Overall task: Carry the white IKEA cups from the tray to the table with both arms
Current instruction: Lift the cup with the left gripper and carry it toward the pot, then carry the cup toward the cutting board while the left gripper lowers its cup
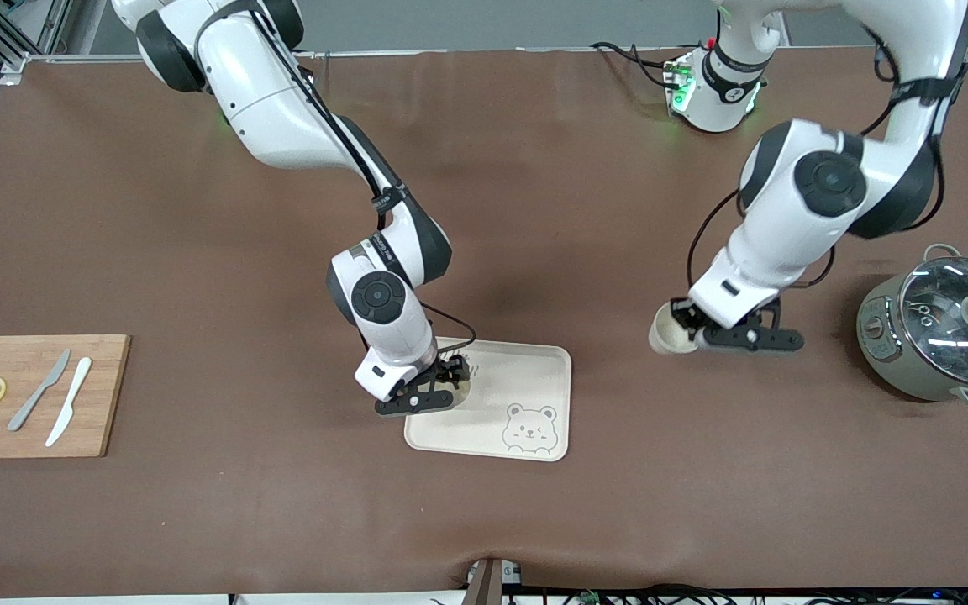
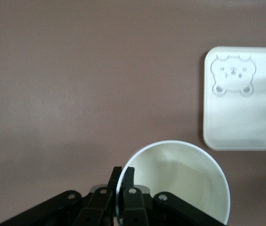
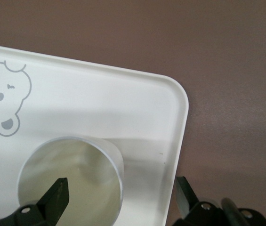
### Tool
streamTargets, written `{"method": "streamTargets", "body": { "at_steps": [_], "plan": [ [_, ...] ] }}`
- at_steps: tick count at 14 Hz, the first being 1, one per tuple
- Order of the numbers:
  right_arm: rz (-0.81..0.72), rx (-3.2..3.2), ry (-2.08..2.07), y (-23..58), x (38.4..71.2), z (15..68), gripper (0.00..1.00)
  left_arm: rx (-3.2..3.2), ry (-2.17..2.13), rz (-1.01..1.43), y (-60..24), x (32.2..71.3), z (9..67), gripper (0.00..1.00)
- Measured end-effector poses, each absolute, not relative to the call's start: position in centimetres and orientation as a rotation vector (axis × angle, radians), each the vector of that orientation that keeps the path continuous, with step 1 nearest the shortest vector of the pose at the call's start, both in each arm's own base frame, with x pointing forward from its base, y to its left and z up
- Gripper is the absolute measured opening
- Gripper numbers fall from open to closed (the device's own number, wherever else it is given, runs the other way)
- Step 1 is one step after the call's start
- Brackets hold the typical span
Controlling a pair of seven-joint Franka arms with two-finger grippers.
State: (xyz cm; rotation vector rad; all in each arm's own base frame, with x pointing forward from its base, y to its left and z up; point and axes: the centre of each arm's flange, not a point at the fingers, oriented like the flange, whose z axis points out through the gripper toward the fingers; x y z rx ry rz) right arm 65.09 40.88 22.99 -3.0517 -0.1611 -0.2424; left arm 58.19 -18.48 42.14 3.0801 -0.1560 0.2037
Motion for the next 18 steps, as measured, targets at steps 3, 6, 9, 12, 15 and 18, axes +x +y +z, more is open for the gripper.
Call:
{"method": "streamTargets", "body": {
  "at_steps": [3,6,9,12,15,18],
  "plan": [
    [-0.247,-3.051,-0.162,40.9,65.1,22.7,0.81,3.072,-0.26,0.184,-14.7,54.5,41.4,0.05],
    [-0.249,-3.05,-0.162,40.9,65.1,22.7,0.48,3.052,-0.348,0.262,-11.5,51.7,38.9,0.05],
    [-0.253,-3.048,-0.163,41.0,65.1,22.8,0.16,3.025,-0.377,0.375,-9.4,50.3,34.7,0.05],
    [-0.27,-3.04,-0.171,41.4,65.0,23.1,0.04,3.013,-0.401,0.421,-8.6,50.0,31.4,0.05],
    [-0.304,-3.03,-0.159,41.2,65.7,24.6,0.04,3.012,-0.433,0.42,-6.7,50.0,29.0,0.05],
    [-0.216,-3.071,-0.146,39.4,66.5,29.0,0.04,3.018,-0.484,0.373,-4.3,49.5,27.2,0.05]
  ]
}}
